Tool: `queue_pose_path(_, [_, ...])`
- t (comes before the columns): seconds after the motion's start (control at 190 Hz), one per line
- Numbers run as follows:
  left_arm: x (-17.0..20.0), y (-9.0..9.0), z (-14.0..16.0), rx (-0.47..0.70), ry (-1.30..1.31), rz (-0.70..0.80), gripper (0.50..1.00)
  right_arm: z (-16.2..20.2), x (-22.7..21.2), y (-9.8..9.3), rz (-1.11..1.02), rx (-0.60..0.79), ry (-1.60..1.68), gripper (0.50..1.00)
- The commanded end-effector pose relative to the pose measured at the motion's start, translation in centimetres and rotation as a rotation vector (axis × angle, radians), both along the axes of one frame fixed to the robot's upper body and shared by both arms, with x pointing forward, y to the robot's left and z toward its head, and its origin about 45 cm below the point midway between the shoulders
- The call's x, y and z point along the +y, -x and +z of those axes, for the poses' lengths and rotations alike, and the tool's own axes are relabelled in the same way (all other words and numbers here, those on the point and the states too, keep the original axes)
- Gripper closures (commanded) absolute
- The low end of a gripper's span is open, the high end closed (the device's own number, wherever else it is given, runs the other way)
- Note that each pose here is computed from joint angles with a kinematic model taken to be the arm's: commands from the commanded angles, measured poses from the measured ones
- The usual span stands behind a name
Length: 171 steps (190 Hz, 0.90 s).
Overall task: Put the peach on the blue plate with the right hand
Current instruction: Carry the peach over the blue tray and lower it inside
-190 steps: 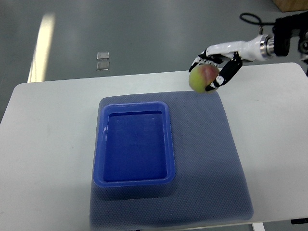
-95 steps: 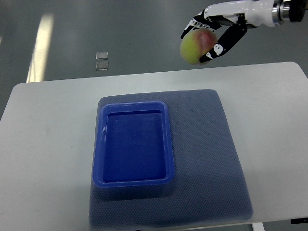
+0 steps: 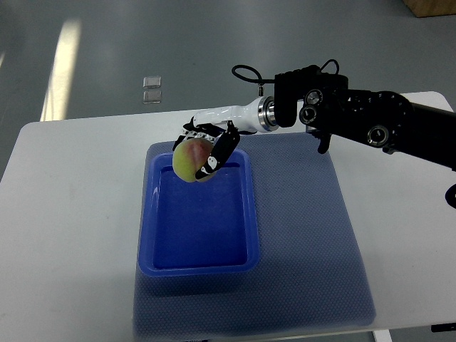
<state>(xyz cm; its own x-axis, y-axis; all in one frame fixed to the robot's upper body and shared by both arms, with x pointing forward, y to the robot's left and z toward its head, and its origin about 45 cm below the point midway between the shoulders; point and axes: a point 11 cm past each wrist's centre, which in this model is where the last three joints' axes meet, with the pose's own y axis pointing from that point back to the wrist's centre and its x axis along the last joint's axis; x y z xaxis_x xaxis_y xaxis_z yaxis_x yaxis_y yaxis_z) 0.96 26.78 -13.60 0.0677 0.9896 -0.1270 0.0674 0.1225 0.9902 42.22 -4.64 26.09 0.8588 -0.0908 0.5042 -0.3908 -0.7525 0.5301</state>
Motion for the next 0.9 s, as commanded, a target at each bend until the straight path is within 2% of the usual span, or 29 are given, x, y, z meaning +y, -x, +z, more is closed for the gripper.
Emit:
queue_pose_path(0.0, [0.0, 0.0, 0.0, 0.000, 0.000, 0.000, 0.500, -2.7, 1.5, 1.1, 0.008, 0.024, 0.006, 0.981])
queue_pose_path(0.174, [0.0, -0.1, 0.0, -0.001, -0.001, 0.001, 0.500, -4.9, 2.2, 1.6, -0.008, 0.027, 0.023, 0.957])
queue_pose_path(0.179, [0.1, 0.0, 0.0, 0.000, -0.001, 0.000, 0.500, -5.7, 2.5, 2.1, -0.001, 0.041, 0.023, 0.934])
queue_pose_path(0.237, [0.1, 0.0, 0.0, 0.000, -0.003, 0.000, 0.500, -6.2, 2.5, 2.4, -0.004, 0.052, 0.023, 0.930])
queue_pose_path(0.347, [0.2, 0.0, 0.0, 0.000, -0.004, 0.002, 0.500, -6.8, 1.9, 2.0, -0.023, 0.048, 0.038, 0.920])
queue_pose_path(0.4, [0.2, 0.0, 0.0, 0.000, -0.004, 0.002, 0.500, -7.2, 1.5, 1.8, -0.032, 0.047, 0.051, 0.879])
queue_pose_path(0.426, [0.2, 0.0, 0.0, 0.000, -0.004, 0.002, 0.500, -7.5, 1.3, 1.9, -0.034, 0.048, 0.055, 0.824])
queue_pose_path(0.516, [0.2, 0.0, 0.0, 0.000, -0.004, 0.002, 0.500, -8.0, 0.9, 1.9, -0.043, 0.054, 0.061, 0.695])
queue_pose_path(0.553, [0.2, 0.0, 0.0, 0.000, -0.004, 0.002, 0.500, -8.2, 0.8, 1.9, -0.047, 0.058, 0.062, 0.616])
queue_pose_path(0.574, [0.2, 0.0, 0.0, 0.000, -0.004, 0.002, 0.500, -8.2, 0.8, 1.9, -0.048, 0.059, 0.063, 0.595])
queue_pose_path(0.695, [0.2, 0.0, 0.0, 0.000, -0.004, 0.002, 0.500, -8.0, 0.8, 1.8, -0.048, 0.062, 0.055, 0.572])
queue_pose_path(0.879, [0.2, 0.0, 0.0, 0.000, -0.004, 0.002, 0.500, -5.9, 1.1, 0.8, -0.059, 0.036, 0.016, 0.572])
queue_pose_path(0.884, [0.2, 0.0, 0.0, 0.000, -0.004, 0.002, 0.500, -3.0, 0.1, -1.2, -0.103, -0.003, -0.032, 0.572])
queue_pose_path(0.895, [0.2, 0.0, 0.0, 0.001, -0.005, 0.000, 0.500, -2.4, -0.1, -1.5, -0.114, -0.008, -0.048, 0.572])
